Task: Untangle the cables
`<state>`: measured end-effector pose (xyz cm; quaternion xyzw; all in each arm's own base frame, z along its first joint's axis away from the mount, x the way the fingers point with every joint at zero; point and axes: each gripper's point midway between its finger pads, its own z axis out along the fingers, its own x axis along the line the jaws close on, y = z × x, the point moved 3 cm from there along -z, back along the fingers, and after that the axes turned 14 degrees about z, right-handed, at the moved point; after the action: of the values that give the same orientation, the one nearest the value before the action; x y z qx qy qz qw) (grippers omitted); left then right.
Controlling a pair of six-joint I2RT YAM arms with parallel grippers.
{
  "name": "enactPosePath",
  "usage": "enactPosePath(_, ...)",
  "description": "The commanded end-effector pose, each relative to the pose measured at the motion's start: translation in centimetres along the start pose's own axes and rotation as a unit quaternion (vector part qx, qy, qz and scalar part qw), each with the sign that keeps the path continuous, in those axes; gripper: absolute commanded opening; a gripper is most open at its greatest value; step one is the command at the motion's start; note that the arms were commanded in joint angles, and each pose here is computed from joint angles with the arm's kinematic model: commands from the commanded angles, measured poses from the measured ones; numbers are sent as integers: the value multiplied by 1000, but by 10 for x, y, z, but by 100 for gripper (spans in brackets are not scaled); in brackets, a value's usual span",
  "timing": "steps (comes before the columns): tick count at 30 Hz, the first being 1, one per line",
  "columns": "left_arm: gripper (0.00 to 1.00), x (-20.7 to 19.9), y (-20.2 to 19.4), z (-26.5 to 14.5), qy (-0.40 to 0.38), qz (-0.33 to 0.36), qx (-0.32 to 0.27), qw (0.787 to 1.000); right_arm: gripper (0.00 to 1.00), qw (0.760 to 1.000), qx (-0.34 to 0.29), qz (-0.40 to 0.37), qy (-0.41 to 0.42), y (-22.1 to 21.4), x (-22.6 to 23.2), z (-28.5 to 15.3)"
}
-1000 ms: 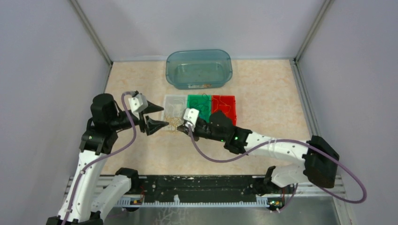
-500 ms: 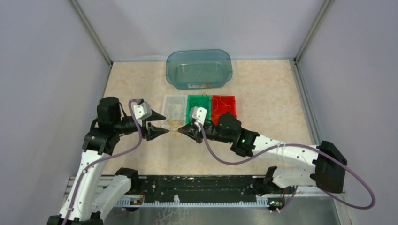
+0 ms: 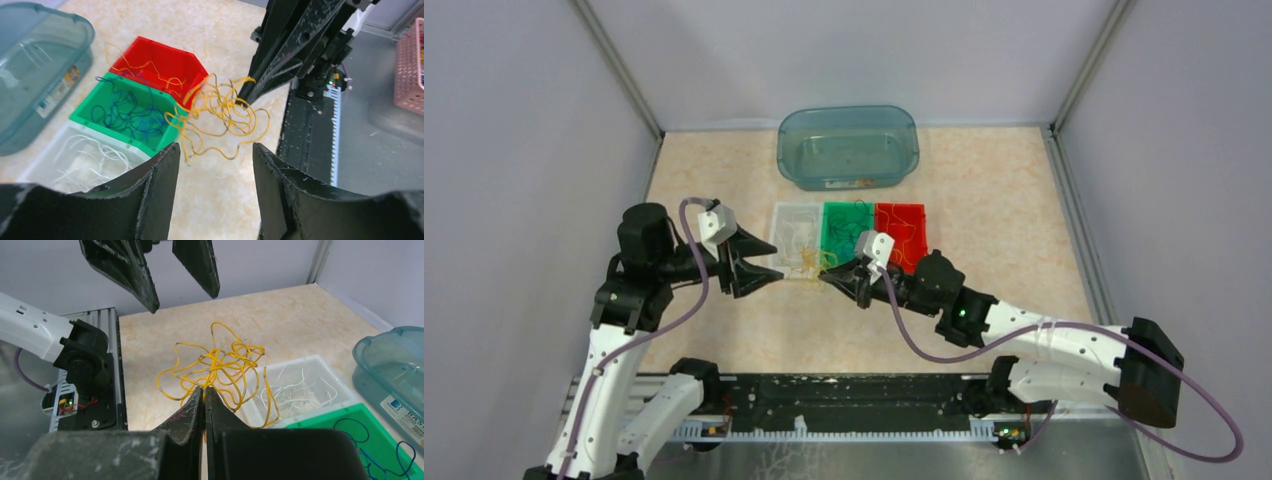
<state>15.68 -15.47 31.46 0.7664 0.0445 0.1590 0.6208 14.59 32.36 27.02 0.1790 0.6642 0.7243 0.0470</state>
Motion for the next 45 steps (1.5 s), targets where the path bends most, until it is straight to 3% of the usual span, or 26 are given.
enactPosePath(1, 62, -10, -5, 5, -31, -52, -14, 998, 0, 997, -71, 2, 10, 39, 6, -2)
enactPosePath(9, 56, 8, 4, 9, -3, -41, -25, 999, 0, 997, -75, 2, 22, 44, 10, 1)
enactPosePath(13, 47, 9, -3, 11, -6, -29, -20, 999, 0, 997, -79, 2, 27, 46, 12, 1)
enactPosePath(22, 54, 8, -15, 18, -34, -81, -9, 996, 0, 996, -83, 2, 35, 50, 15, 3)
enactPosePath(30, 50, 15, -28, 23, -31, -87, 8, 996, 0, 996, -84, 1, 37, 52, 16, 2)
enactPosePath(32, 43, 13, -31, 24, -38, -93, 9, 995, 0, 996, -85, 0, 37, 52, 16, 3)
enactPosePath(37, 3, 15, -25, 25, -38, -90, -5, 995, 0, 995, -87, 2, 42, 52, 17, 4)
enactPosePath(42, 0, 23, -12, 24, -28, -55, -12, 998, 0, 995, -87, 15, 43, 49, 17, 5)
enactPosePath(45, 0, 42, 10, 16, 20, 41, -12, 999, 12, 996, -75, 33, 37, 40, 15, 5)
